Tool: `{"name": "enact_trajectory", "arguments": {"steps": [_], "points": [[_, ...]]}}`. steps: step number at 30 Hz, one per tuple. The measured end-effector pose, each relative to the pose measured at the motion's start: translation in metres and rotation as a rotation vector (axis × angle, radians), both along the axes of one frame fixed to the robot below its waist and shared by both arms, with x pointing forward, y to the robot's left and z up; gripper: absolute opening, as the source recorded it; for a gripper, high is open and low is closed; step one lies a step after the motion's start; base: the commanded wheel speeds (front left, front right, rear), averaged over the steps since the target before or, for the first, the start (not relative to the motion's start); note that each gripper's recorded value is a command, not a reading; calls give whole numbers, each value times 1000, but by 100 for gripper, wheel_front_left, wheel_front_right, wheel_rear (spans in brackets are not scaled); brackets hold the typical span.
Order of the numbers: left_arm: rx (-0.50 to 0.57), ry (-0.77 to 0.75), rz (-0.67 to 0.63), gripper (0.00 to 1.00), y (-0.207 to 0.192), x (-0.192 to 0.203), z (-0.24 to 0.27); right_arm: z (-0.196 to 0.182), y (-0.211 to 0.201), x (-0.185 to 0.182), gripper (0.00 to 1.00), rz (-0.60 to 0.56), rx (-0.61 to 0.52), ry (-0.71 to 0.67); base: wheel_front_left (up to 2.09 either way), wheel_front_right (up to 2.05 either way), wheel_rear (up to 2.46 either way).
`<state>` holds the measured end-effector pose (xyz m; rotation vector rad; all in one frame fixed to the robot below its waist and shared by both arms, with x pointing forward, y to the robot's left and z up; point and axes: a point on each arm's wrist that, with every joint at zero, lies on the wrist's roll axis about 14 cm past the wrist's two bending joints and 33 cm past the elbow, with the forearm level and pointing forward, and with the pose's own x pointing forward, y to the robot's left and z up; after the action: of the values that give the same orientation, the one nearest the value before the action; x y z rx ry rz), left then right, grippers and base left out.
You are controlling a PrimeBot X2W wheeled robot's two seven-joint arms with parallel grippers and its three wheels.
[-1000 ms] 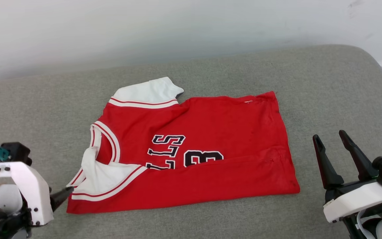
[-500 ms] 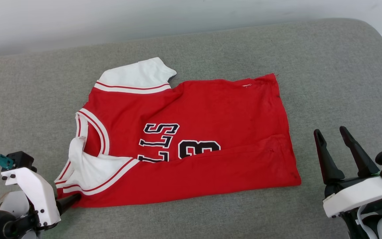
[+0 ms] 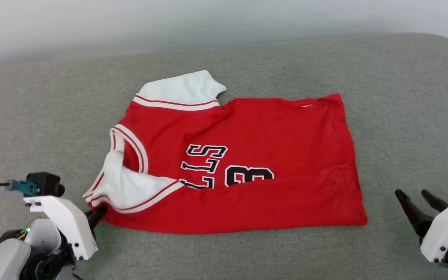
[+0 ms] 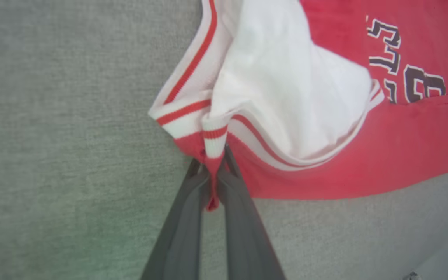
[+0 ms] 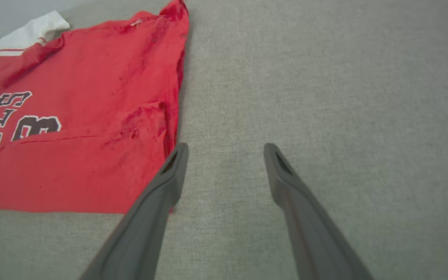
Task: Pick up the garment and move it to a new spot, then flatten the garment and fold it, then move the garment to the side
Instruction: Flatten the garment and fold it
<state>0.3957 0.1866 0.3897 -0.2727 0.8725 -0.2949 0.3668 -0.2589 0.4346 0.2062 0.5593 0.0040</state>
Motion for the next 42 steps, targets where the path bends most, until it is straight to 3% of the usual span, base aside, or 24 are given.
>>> {"name": "enact_trajectory", "arguments": {"steps": [6, 16, 17, 19, 25, 34, 42], "points": [[24, -126, 2, 0, -1, 6, 24, -34, 20, -11, 100, 90, 64, 265, 0, 0, 0], [16, -138, 36, 0, -3, -2, 21, -69, 70, 3, 100, 208, 149, 417, 0, 0, 0], [15, -131, 38, 0, -3, -4, 19, -72, 72, 4, 55, 213, 152, 430, 0, 0, 0], [10, -121, 46, 0, -3, -7, 17, -75, 74, 5, 0, 222, 157, 446, 0, 0, 0], [16, -135, 62, 0, 0, -12, 20, -71, 77, 8, 0, 249, 139, 416, 0, 0, 0], [9, -192, 94, 0, 2, -35, 40, -34, 77, 0, 0, 284, 97, 294, 0, 0, 0], [12, -215, 117, 0, 5, -64, 54, -10, 78, -23, 0, 308, 61, 230, 0, 0, 0]]}}
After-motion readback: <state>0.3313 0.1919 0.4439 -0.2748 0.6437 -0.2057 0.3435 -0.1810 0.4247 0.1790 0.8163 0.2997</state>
